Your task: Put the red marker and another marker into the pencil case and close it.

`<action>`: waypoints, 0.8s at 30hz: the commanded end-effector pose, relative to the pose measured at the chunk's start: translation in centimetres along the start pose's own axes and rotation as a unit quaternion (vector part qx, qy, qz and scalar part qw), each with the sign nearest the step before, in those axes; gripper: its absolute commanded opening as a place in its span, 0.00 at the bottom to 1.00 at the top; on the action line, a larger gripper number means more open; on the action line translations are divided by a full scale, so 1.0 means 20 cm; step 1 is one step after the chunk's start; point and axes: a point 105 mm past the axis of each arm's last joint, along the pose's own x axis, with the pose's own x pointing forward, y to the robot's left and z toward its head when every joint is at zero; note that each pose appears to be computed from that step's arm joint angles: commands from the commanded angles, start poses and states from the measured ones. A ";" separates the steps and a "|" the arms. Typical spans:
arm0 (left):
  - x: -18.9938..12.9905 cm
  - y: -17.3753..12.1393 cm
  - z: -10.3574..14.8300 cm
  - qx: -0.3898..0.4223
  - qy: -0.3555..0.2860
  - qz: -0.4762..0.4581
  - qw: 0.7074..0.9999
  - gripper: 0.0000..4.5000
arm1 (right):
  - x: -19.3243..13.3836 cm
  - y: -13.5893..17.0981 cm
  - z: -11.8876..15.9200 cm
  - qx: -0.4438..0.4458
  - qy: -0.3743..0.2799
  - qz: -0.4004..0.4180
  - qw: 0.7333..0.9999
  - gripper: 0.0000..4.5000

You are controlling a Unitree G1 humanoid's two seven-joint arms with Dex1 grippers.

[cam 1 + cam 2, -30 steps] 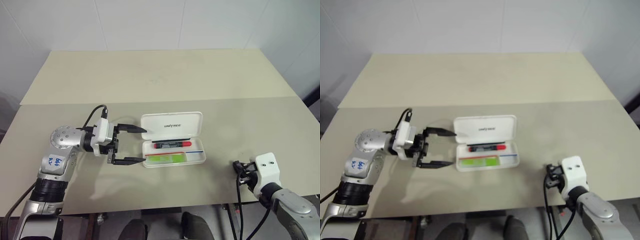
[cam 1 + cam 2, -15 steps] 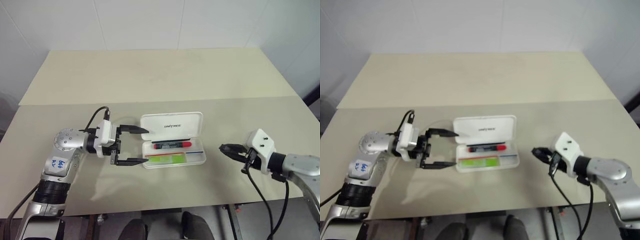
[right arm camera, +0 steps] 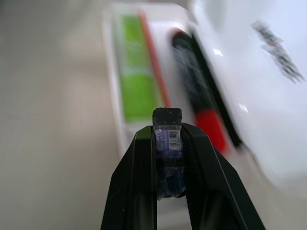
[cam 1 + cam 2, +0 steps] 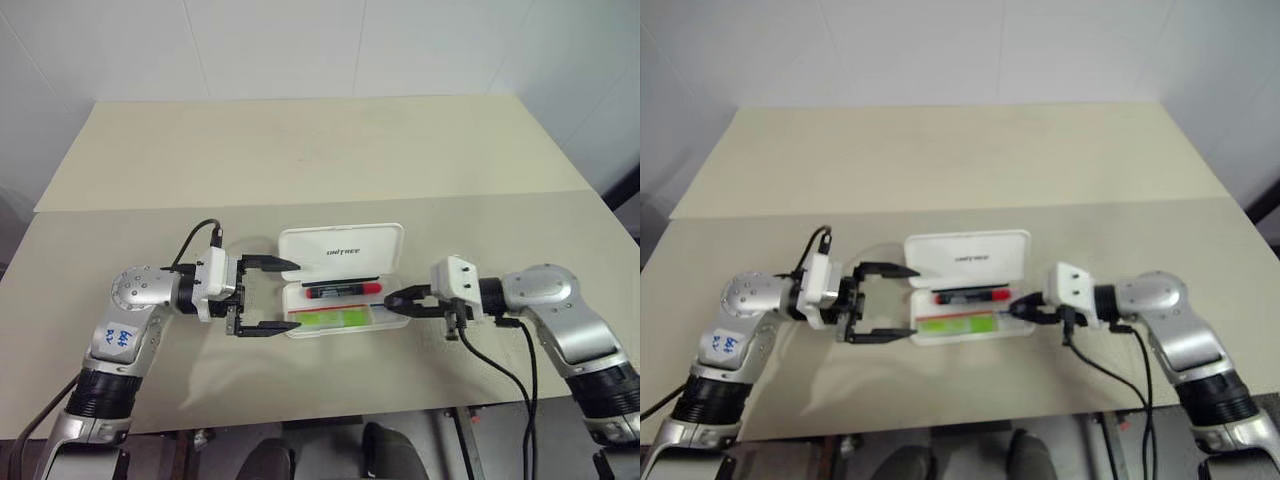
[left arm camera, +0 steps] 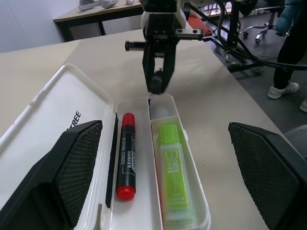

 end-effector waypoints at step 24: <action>-0.01 0.01 0.03 0.024 -0.001 0.011 1.000 1.00 | -0.03 -0.10 -0.06 -0.013 0.027 0.009 1.000 0.32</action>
